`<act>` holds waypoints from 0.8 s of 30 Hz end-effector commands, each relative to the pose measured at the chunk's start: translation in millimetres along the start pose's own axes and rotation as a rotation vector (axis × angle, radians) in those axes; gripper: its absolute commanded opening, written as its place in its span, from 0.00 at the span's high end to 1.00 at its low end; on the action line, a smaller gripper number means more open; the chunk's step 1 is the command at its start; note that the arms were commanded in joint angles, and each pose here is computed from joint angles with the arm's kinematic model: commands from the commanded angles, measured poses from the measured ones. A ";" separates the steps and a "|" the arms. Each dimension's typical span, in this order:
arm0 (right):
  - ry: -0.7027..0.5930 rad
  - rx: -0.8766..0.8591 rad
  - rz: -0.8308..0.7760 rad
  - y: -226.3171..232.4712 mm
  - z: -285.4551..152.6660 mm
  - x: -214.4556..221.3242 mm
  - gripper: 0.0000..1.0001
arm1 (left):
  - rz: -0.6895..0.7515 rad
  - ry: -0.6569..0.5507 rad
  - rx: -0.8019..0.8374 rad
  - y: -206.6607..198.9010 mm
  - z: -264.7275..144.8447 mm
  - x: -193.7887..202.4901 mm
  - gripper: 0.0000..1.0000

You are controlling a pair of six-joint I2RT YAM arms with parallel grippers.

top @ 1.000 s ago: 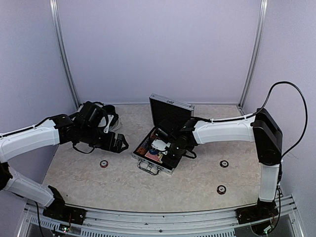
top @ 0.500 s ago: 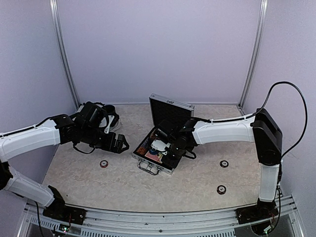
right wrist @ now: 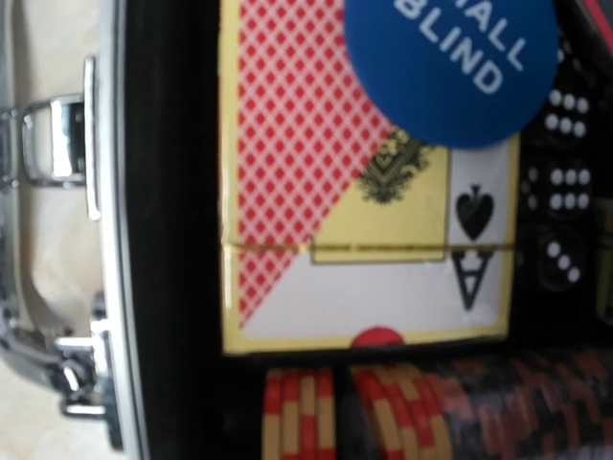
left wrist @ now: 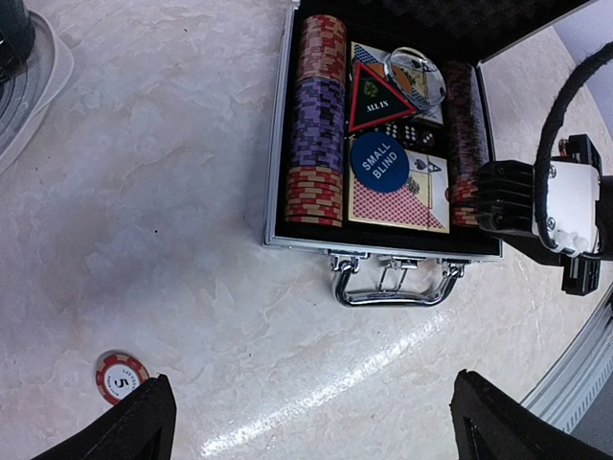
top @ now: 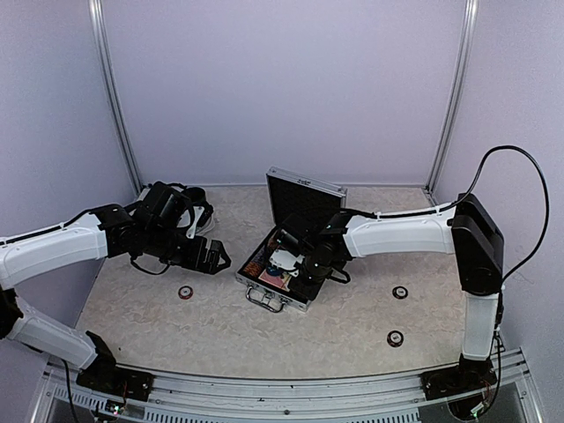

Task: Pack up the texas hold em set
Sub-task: Place the poker chips pile in the slot.

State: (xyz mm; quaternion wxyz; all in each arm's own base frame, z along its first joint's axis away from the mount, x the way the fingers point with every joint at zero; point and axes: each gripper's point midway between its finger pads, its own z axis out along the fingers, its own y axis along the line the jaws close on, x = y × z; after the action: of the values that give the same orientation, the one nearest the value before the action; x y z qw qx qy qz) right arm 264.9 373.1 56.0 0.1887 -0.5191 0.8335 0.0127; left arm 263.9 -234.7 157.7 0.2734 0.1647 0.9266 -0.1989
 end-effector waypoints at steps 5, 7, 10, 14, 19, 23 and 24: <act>0.002 0.034 -0.009 -3.3 -2.0 -5.1 0.78 | 0.004 -0.010 0.007 0.9 2.3 -1.2 0.01; 0.003 0.039 -0.010 -3.8 -2.3 -5.4 0.78 | 0.004 -0.006 0.008 0.8 2.7 -0.5 0.01; 0.009 0.050 -0.015 -4.8 -0.9 -3.9 0.78 | 0.004 -0.006 0.006 1.2 3.0 -0.1 0.01; 0.015 0.070 -0.024 -5.6 -1.3 -3.1 0.79 | 0.004 -0.005 0.007 1.3 2.8 0.5 0.01; 0.010 0.081 -0.027 -7.5 -4.1 -5.2 0.79 | 0.005 -0.002 0.010 0.7 3.5 0.7 0.01; 0.014 0.093 -0.031 -9.5 -4.6 -4.7 0.79 | 0.006 0.001 0.010 0.7 4.1 1.1 0.01; 0.016 0.095 -0.031 -9.9 -4.6 -4.1 0.79 | 0.007 0.000 0.010 0.7 3.9 1.0 0.01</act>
State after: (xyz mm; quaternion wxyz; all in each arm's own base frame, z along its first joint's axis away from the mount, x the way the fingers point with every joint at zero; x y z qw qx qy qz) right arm 268.3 371.7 61.1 0.2002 -0.5211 0.8296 -0.0129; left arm 263.3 -234.6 156.3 0.2721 0.1653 0.9269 -0.1988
